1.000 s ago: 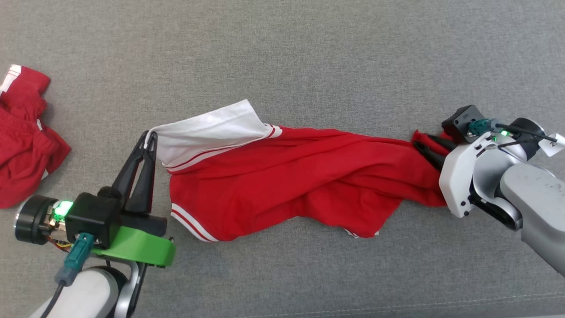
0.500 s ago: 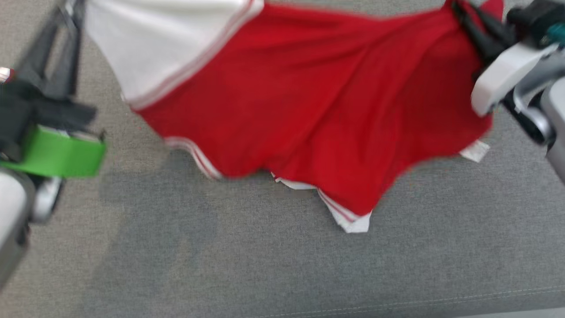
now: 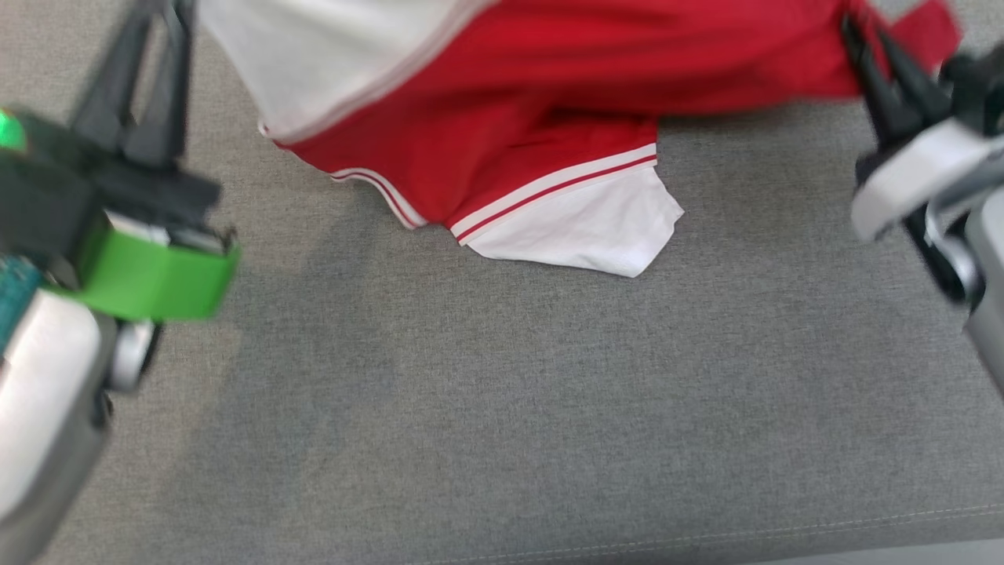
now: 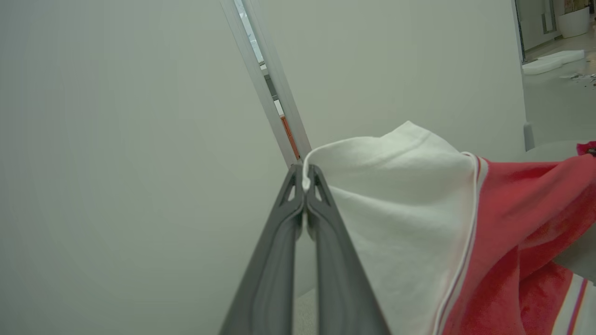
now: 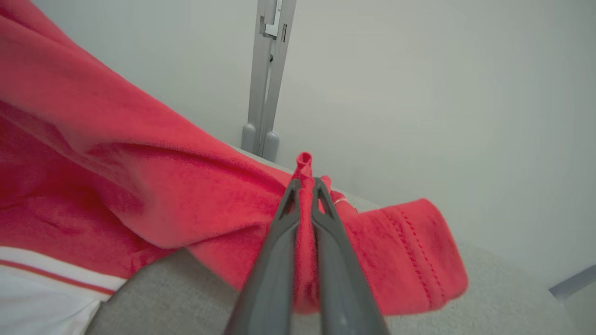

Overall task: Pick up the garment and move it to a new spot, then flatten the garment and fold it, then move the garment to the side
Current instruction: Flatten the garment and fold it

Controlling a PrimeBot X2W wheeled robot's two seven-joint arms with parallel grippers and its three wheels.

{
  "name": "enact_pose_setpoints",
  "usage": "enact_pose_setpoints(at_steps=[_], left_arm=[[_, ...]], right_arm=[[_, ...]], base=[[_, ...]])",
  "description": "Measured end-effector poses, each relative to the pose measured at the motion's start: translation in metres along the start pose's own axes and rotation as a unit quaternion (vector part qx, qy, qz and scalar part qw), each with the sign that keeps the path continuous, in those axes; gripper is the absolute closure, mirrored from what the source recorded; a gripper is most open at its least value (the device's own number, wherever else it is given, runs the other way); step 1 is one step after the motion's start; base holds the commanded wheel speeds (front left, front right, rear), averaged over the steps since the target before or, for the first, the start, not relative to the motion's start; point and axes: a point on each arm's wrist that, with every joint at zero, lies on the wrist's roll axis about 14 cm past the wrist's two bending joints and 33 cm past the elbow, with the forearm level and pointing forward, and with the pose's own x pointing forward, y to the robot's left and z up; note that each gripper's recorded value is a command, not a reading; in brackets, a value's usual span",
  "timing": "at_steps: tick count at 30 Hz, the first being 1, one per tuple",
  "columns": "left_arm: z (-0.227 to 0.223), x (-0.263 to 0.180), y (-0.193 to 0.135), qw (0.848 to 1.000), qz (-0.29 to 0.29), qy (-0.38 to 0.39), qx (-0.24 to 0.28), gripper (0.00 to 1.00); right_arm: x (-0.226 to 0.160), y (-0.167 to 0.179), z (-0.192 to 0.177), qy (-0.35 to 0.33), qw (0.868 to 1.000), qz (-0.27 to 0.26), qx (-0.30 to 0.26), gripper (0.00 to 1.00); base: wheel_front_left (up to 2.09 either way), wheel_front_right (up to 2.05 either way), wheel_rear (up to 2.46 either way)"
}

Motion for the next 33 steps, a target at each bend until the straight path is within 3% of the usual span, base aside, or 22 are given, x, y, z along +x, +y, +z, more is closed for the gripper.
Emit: enact_pose_setpoints(at_steps=[4,5,6,14,18,20,25,33], left_arm=[[-0.044,-0.038,-0.021,0.996,0.008,0.072,-0.05,1.0],[-0.051,-0.046,-0.025,0.995,0.007,0.086,-0.055,1.0],[-0.059,-0.055,-0.027,0.993,0.01,0.102,-0.057,1.0],[-0.065,-0.088,-0.038,0.986,0.053,0.13,-0.084,1.0],[-0.068,-0.105,-0.042,0.981,0.08,0.144,-0.106,1.0],[-0.069,-0.112,-0.043,0.978,0.091,0.15,-0.114,1.0],[-0.065,-0.115,-0.046,0.978,0.09,0.144,-0.119,1.0],[-0.074,-0.128,-0.042,0.974,0.103,0.16,-0.121,1.0]], right_arm=[[-0.03,0.016,-0.047,0.042,0.998,0.004,0.041,1.0],[-0.036,0.02,-0.055,0.049,0.997,0.003,0.051,0.58],[-0.043,0.026,-0.064,0.059,0.996,0.004,0.064,0.0],[-0.116,0.062,-0.098,0.119,0.985,0.003,0.127,0.0],[-0.134,0.059,-0.08,0.096,0.98,-0.027,0.17,0.0],[-0.135,0.054,-0.063,0.073,0.981,-0.038,0.178,0.0],[-0.127,0.038,-0.042,0.06,0.988,-0.045,0.132,0.0],[-0.085,0.044,-0.046,0.094,0.982,-0.03,0.163,0.0]], base=[[0.0,0.0,0.0],[0.0,0.0,0.0],[0.0,0.0,0.0],[0.0,0.0,0.0],[0.0,0.0,0.0],[0.0,0.0,0.0],[0.0,0.0,0.0],[0.0,0.0,0.0]])
